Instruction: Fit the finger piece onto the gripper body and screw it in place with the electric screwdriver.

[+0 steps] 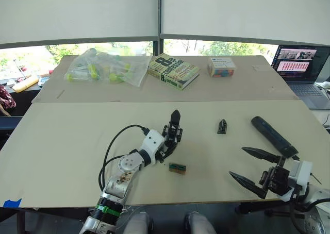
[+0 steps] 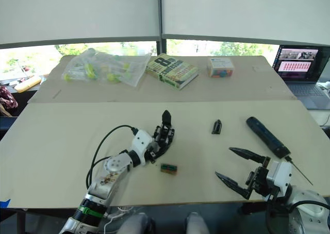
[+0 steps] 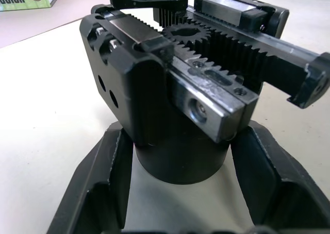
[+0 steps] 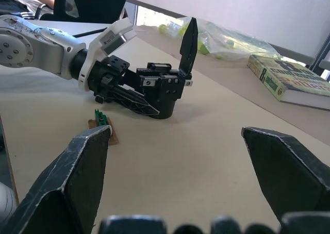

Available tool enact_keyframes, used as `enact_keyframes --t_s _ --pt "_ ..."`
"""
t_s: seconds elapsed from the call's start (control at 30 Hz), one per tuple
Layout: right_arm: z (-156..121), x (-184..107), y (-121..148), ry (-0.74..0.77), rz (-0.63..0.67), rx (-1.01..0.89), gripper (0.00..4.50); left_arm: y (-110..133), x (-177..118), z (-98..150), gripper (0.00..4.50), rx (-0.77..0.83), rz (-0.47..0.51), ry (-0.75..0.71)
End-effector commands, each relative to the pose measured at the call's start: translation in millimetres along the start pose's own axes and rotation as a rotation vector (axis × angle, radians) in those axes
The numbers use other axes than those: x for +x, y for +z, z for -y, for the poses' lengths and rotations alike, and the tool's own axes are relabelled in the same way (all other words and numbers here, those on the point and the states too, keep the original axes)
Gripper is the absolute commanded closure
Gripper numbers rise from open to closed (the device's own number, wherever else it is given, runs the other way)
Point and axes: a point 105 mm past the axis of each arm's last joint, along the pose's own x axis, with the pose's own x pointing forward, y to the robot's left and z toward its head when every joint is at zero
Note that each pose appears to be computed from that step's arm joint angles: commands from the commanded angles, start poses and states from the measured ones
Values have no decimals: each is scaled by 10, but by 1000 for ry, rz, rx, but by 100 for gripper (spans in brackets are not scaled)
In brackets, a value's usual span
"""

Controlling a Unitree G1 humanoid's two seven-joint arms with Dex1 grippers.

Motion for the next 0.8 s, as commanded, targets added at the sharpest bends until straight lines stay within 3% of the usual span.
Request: enact_keyframes --t_s 0.03,0.3,0.57,0.8 --pt "27 -8 103 2 14 -40 0 63 -62 19 4 -1 27 -34" --pt "32 -25 101 -10 12 -45 0 49 -224 -245 4 46 6 -94" --pt "31 -22 97 -17 15 -50 0 43 -95 -427 4 96 -33 -312" --pt "24 -14 111 -26 17 -55 0 86 51 -353 4 99 1 -471"
